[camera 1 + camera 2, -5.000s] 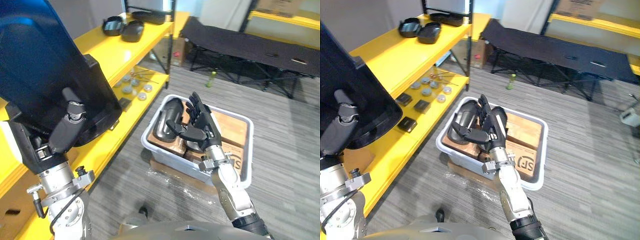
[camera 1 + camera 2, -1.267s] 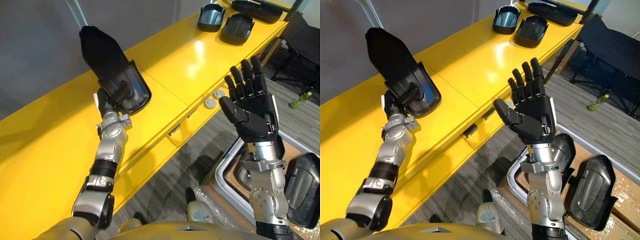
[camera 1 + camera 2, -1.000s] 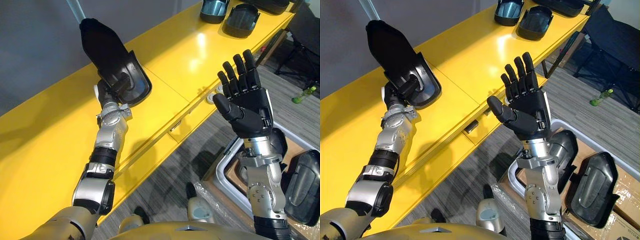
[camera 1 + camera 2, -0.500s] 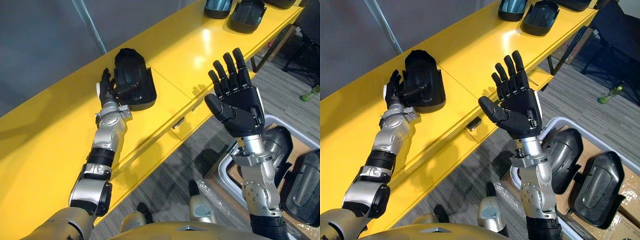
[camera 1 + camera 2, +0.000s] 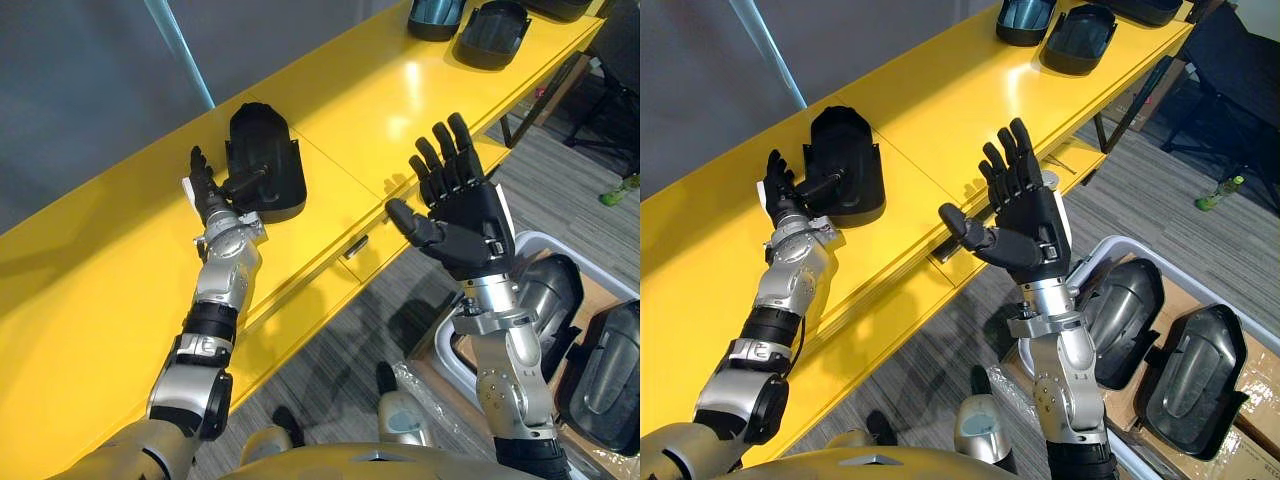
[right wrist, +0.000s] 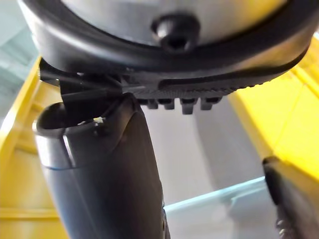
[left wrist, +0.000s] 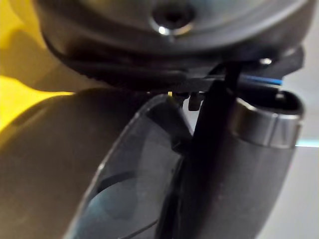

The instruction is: Walk over and take three plastic housings, then place them on the shelf

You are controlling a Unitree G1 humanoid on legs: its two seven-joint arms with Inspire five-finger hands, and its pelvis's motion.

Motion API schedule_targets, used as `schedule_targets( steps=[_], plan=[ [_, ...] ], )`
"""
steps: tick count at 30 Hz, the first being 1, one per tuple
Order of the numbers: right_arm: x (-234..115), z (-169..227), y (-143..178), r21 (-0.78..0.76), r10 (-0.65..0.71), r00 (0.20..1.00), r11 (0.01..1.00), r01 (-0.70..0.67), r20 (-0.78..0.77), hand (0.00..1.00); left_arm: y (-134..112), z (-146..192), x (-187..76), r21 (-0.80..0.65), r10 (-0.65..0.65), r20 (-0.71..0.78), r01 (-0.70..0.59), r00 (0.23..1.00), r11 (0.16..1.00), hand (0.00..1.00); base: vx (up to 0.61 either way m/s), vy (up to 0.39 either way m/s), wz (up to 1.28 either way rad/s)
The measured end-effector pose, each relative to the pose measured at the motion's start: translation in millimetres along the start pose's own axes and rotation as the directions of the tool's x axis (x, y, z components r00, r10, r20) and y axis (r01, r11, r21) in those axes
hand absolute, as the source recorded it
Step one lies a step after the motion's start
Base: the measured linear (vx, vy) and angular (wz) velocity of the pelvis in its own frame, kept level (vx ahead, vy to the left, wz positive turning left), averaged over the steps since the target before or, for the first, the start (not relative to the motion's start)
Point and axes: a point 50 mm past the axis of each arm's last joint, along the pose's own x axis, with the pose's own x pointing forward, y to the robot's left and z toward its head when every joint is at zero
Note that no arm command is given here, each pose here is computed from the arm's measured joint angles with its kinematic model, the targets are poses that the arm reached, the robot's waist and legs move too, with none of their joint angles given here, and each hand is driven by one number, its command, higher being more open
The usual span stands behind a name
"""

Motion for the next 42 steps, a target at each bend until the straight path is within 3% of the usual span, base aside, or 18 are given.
schedule_targets(
  steps=[4,7,11,15,22,29,38,42],
  plan=[
    [6,2,-2,-0.122,-0.041,0.999,0.992,0.041,-0.002,1.0,2,-2,-13,-0.016,-0.038,-0.019,0.038,0.999,0.999,1.0,0.0,0.003,0.1],
    [19,8,0,-0.181,-0.005,1.0,0.983,0.006,0.01,1.0,0,-2,-24,-0.047,-0.166,-0.023,0.165,0.986,0.985,1.0,-0.02,0.01,0.15],
    [30,4,7,-0.24,0.035,0.999,0.97,-0.036,-0.01,1.0,-7,15,-55,-0.099,-0.342,0.067,0.347,0.937,0.933,1.0,-0.02,0.006,0.19],
    [32,-1,8,-0.39,0.068,0.996,0.917,-0.085,-0.057,1.0,-4,38,-71,-0.116,-0.41,0.179,0.433,0.894,0.894,1.0,-0.03,0.006,0.23],
    [51,1,4,-0.635,0.235,0.954,0.712,-0.3,-0.187,1.0,29,51,-86,-0.151,-0.415,0.276,0.465,0.867,0.872,1.0,-0.02,-0.004,0.2],
    [57,-10,9,-0.697,0.297,0.9,0.57,-0.435,-0.318,1.0,50,45,-101,-0.121,-0.44,0.267,0.483,0.857,0.867,1.0,-0.03,-0.009,0.16],
    [48,-43,-6,-0.716,0.192,0.839,0.447,-0.536,-0.509,1.0,70,15,-115,-0.284,-0.477,0.122,0.491,0.87,0.824,1.0,-0.01,-0.003,0.07],
    [43,-51,-15,-0.713,0.151,0.806,0.394,-0.58,-0.572,1.0,70,3,-120,-0.381,-0.539,0.083,0.526,0.838,0.76,1.0,0.0,-0.001,0.01]
  ],
)
